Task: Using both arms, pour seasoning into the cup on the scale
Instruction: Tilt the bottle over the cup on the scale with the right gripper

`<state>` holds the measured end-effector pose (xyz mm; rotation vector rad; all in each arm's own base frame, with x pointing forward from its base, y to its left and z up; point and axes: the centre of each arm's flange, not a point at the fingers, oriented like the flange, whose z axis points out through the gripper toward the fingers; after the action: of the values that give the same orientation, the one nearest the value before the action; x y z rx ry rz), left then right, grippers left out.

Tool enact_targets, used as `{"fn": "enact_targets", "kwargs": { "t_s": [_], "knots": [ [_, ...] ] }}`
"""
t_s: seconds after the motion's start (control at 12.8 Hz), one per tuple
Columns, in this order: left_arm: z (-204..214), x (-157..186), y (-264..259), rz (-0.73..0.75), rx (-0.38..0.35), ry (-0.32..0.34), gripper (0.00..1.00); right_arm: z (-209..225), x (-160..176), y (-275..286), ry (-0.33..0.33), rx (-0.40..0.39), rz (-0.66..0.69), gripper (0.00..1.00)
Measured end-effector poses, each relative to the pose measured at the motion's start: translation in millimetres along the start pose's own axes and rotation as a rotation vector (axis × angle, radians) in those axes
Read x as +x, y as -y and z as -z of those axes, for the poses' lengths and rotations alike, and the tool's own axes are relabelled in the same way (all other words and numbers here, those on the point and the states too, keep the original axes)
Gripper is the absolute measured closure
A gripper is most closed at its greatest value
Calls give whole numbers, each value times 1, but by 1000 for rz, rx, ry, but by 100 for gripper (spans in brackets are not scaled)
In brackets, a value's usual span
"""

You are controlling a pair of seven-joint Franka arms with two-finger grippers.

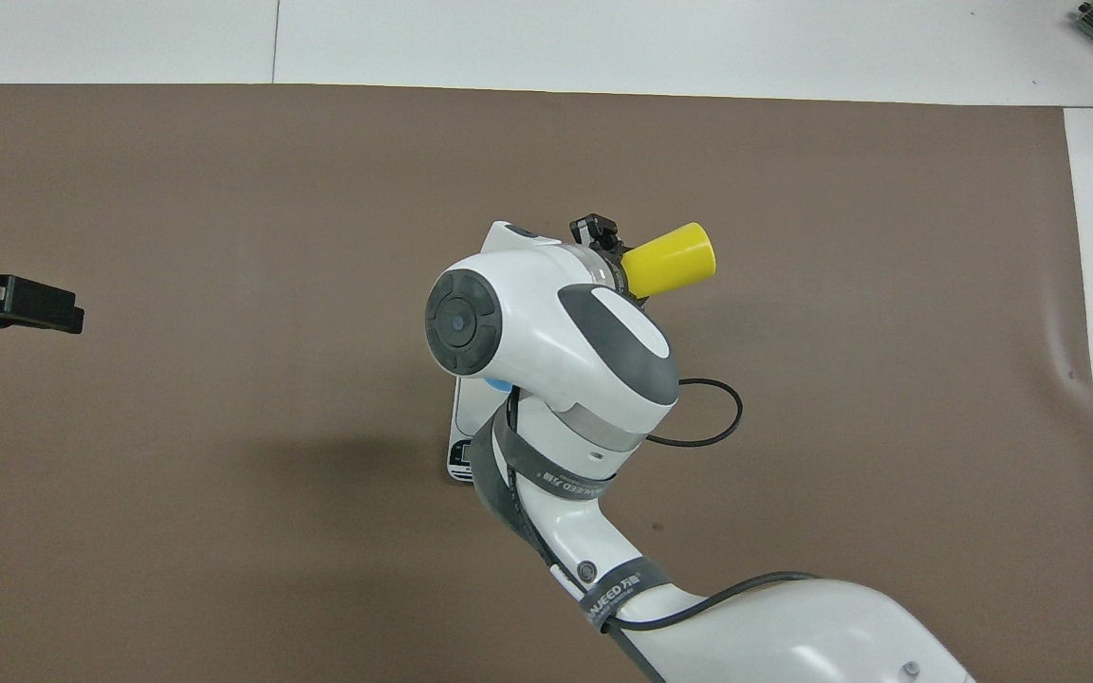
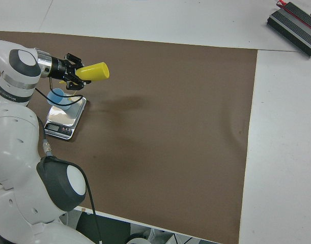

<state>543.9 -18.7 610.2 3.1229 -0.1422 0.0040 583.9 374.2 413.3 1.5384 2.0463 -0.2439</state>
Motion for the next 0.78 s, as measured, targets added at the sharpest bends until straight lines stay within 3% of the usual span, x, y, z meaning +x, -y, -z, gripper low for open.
{"fn": "enact_targets", "kwargs": {
  "t_s": [0.23, 0.39, 0.78],
  "knots": [
    [0, 0, 0, 0, 0, 0, 0, 19, 18, 2, 84, -93, 26, 48],
    [0, 0, 0, 0, 0, 0, 0, 26, 29, 4, 104, -144, 46, 48],
    [0, 0, 0, 0, 0, 0, 0, 13, 42, 18, 211, -267, 87, 48]
  ]
}}
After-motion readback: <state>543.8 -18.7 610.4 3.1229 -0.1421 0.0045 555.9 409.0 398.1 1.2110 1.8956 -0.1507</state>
